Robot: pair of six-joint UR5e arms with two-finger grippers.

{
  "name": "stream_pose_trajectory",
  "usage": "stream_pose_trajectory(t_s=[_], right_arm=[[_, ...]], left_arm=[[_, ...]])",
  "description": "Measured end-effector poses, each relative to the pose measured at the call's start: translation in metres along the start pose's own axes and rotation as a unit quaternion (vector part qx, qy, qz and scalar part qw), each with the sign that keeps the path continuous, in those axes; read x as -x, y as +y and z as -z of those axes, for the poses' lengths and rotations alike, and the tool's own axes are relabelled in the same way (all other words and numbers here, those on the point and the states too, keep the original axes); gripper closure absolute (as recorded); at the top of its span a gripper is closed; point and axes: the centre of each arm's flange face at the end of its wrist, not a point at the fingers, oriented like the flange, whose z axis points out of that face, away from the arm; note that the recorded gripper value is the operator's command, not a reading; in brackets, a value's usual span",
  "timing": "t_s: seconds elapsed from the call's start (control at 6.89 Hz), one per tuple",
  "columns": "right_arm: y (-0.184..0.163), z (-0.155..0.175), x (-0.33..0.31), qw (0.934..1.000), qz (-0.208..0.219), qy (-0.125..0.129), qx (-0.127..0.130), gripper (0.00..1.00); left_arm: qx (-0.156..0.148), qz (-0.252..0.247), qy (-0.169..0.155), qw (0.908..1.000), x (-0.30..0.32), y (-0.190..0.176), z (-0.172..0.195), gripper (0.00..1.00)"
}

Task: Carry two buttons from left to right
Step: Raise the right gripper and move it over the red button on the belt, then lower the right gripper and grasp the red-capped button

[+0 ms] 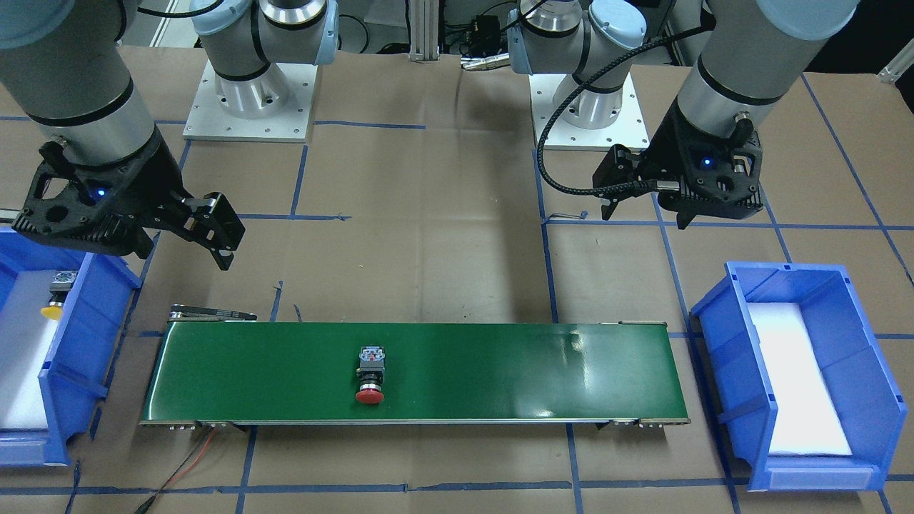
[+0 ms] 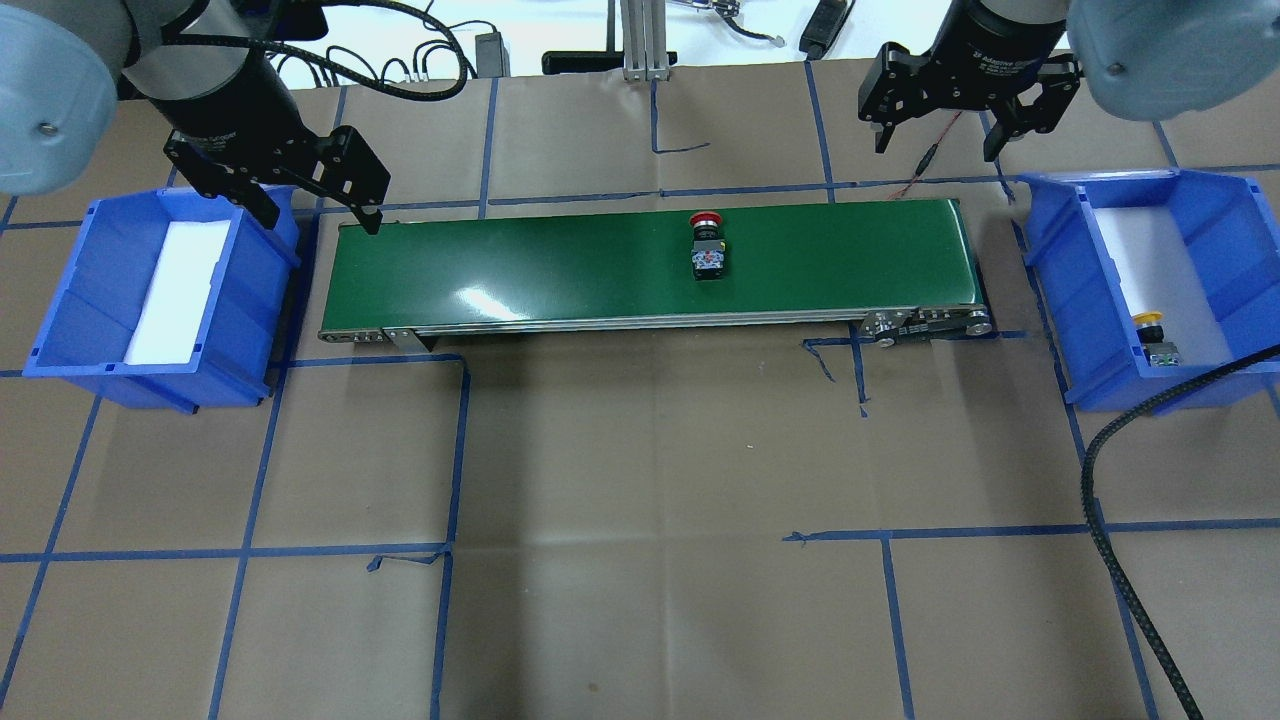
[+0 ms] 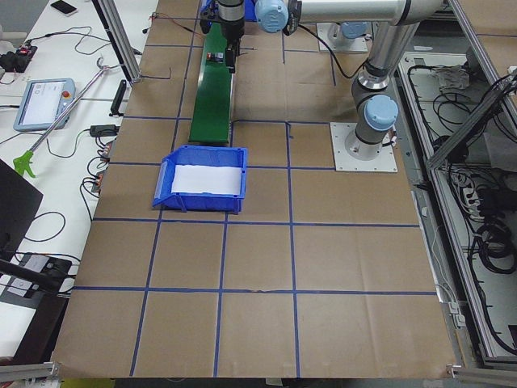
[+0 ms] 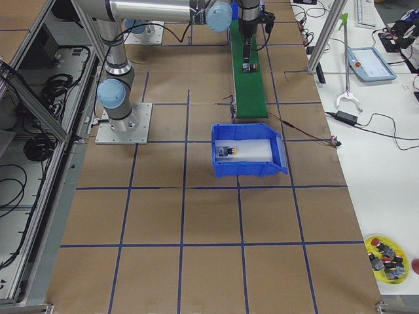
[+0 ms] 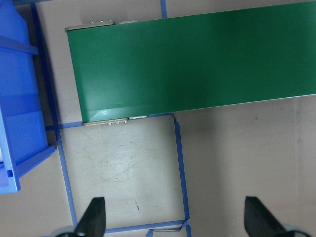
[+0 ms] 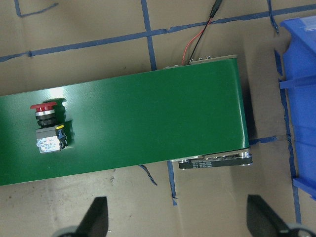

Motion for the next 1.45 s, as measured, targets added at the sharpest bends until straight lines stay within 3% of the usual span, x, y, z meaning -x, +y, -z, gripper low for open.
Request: stream_pose_trajectory(t_s=[0.58, 0.73, 1.02, 1.45], right_arm=[[0.0, -0.016, 0.002, 0.9999, 0.001, -0.004, 0.015, 0.0], [0.003, -0.026, 0.004, 0.9995, 0.001, -0.018, 0.025, 0.01], [0.003, -0.054, 0.011, 0.9983, 0.002, -0.05, 0.032, 0.01], [-0.024, -0.114, 0.017, 0.9981, 0.004, -0.059, 0.014, 0.01]], left_arm=[[-0.002, 0.002, -0.001, 1.0, 0.0, 0.0, 0.002, 0.0], [-0.003, 0.007, -0.001, 1.0, 0.0, 0.0, 0.003, 0.0], [-0.003, 0.02, -0.001, 0.9998, 0.0, 0.0, 0.003, 0.0], [-0.004, 0.039, -0.001, 0.9992, 0.0, 0.0, 0.003, 0.0]])
